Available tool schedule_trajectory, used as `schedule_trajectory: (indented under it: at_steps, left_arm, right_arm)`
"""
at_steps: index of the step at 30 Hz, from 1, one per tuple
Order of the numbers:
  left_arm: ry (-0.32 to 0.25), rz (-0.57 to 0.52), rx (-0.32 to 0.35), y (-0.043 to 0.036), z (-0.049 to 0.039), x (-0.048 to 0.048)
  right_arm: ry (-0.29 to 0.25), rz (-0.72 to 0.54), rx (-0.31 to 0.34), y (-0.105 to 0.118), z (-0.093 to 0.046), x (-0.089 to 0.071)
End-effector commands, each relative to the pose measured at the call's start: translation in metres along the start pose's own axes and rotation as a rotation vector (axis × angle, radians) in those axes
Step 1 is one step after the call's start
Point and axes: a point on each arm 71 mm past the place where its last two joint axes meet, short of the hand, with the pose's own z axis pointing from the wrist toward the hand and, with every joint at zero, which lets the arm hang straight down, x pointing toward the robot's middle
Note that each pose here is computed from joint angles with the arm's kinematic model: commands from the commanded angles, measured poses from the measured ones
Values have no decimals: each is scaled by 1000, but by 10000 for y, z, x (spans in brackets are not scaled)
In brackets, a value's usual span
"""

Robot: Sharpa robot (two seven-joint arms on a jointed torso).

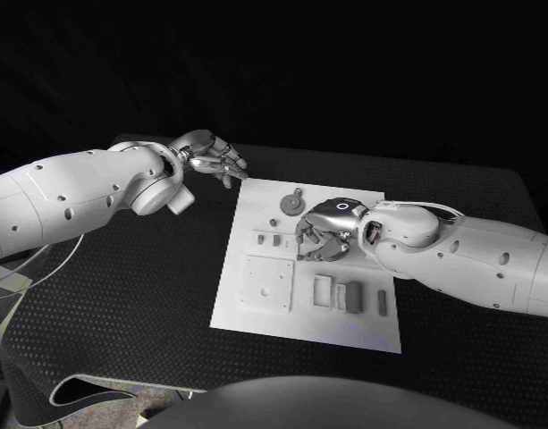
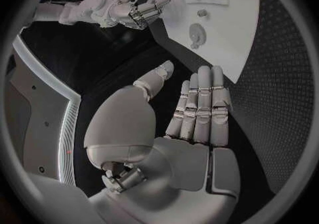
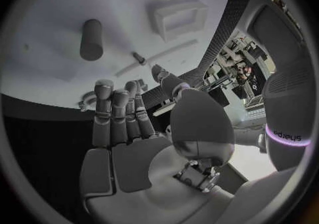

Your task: Assemble the parts on the task board

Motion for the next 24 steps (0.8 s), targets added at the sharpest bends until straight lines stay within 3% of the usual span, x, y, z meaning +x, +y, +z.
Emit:
schedule_trajectory:
  at_steps: [1,24]
  left_arm:
    - [10,3,11,-22,3,12]
    - [14,4,15,-32,9,24]
  right_arm:
    - [9,-32,74,-38,19,10]
    - [73,-28,91,-42,85,226]
